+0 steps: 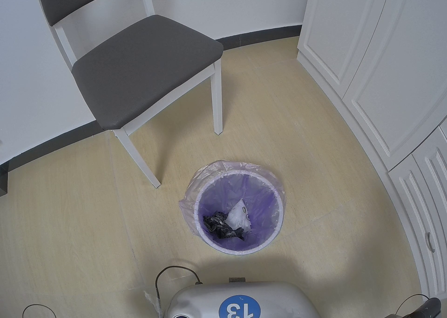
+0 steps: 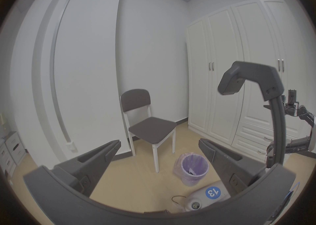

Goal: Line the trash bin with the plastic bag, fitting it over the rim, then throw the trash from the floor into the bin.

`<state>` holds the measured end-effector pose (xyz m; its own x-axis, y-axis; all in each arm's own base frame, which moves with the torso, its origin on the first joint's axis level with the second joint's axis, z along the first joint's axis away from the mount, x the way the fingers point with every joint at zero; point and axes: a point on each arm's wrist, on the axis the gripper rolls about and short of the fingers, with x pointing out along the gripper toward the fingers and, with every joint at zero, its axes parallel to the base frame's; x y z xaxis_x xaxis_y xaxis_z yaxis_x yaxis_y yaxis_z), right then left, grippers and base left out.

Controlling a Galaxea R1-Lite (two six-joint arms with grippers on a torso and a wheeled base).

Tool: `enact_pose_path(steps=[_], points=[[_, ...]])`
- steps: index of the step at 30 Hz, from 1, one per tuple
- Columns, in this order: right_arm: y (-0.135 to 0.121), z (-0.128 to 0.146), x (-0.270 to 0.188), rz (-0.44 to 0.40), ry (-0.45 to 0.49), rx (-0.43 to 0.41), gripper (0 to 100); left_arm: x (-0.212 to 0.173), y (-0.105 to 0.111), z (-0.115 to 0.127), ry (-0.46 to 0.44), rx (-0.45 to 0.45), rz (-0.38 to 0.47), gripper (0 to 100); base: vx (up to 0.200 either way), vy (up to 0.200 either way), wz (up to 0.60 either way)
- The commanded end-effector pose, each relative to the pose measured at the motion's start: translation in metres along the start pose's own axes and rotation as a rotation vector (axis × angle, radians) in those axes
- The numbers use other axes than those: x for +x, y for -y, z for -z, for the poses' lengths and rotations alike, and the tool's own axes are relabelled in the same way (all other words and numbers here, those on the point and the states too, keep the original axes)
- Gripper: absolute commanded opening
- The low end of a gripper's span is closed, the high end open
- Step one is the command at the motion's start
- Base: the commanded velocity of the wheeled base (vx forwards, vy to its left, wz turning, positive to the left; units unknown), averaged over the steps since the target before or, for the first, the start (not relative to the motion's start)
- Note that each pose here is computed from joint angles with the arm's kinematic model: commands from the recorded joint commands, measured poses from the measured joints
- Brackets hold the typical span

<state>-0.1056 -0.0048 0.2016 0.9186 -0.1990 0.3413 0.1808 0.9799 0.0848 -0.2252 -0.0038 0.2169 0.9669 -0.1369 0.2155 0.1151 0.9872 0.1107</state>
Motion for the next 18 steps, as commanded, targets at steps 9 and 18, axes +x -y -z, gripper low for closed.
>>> enact_pose_path(steps=[9,18], points=[[-0.008,0.119,0.039,-0.091,-0.082,-0.036,100,0.108,-0.011,0.069,-0.129,-0.133,-0.041,100,0.0,0.0,0.0],[-0.008,0.129,0.037,-0.084,-0.176,-0.03,100,0.166,-0.012,0.174,-0.126,-0.162,-0.129,100,0.0,0.0,0.0]])
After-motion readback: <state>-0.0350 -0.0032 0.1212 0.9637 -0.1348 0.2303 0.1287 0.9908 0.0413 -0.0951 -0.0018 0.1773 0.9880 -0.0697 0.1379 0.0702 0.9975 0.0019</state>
